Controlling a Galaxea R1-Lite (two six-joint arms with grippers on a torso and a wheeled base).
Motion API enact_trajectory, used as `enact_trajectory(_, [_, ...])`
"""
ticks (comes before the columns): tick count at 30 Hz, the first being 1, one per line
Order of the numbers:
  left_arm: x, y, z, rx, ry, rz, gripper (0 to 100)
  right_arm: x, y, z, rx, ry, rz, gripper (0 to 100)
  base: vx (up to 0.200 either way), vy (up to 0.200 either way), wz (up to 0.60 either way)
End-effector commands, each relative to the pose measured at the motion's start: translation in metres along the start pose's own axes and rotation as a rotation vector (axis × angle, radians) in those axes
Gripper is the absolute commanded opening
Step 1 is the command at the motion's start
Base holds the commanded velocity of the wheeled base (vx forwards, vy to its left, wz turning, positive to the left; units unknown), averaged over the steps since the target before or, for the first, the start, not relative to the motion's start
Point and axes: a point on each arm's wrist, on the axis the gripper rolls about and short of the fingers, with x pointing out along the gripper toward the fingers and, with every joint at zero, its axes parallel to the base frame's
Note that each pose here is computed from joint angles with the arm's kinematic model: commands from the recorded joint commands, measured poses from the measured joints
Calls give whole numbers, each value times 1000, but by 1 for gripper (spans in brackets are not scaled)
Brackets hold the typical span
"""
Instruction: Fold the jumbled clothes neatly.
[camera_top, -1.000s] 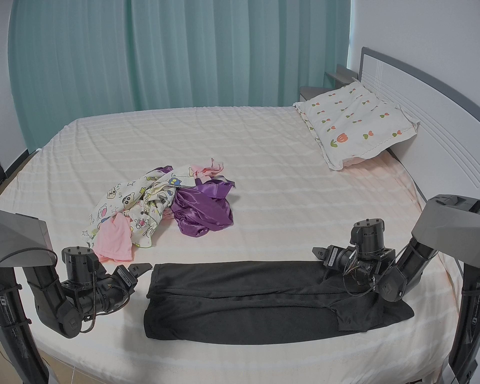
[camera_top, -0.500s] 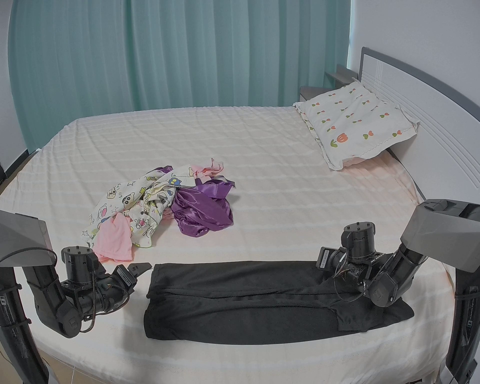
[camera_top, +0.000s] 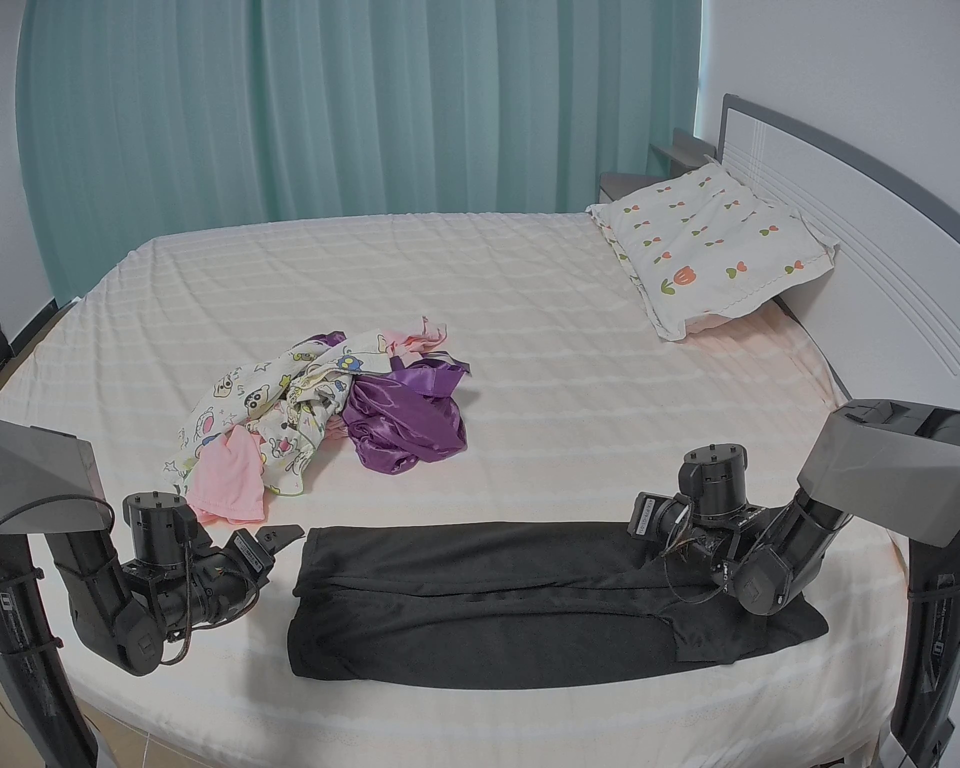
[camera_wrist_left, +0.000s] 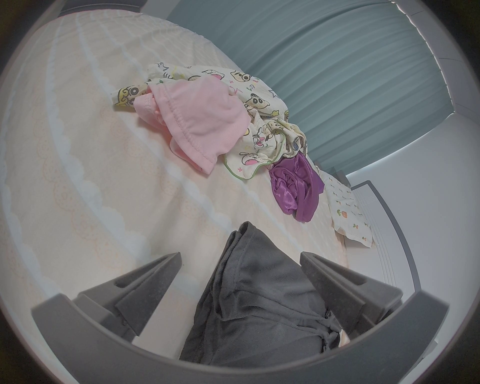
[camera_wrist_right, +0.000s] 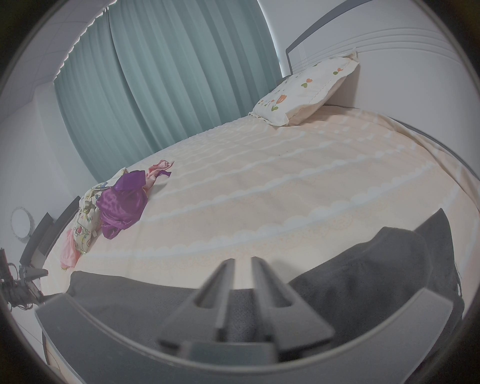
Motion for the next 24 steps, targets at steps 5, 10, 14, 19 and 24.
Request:
enact_trajectory(5, [-1, -2, 0, 3, 0, -6, 100, -20, -6, 27, 123, -67, 5, 100, 0, 0, 0])
enact_trajectory(10, [-1, -2, -1, 2, 4, -6, 100, -60, -32, 45, 276, -72, 3, 100, -120, 0, 0])
enact_trajectory(14, [-1, -2, -2, 3, 8, -5, 100, -91, -48, 43, 365, -20, 42, 100, -200, 0, 0])
enact_trajectory(19, [-1, -6, -6, 8, 20, -20, 100, -111, -63, 25, 527, 47, 6, 100, -200, 0, 0])
enact_trajectory(24, [10, -24, -7, 49, 12, -74, 100, -115, -67, 15, 638, 78, 1, 100, 0, 0, 0])
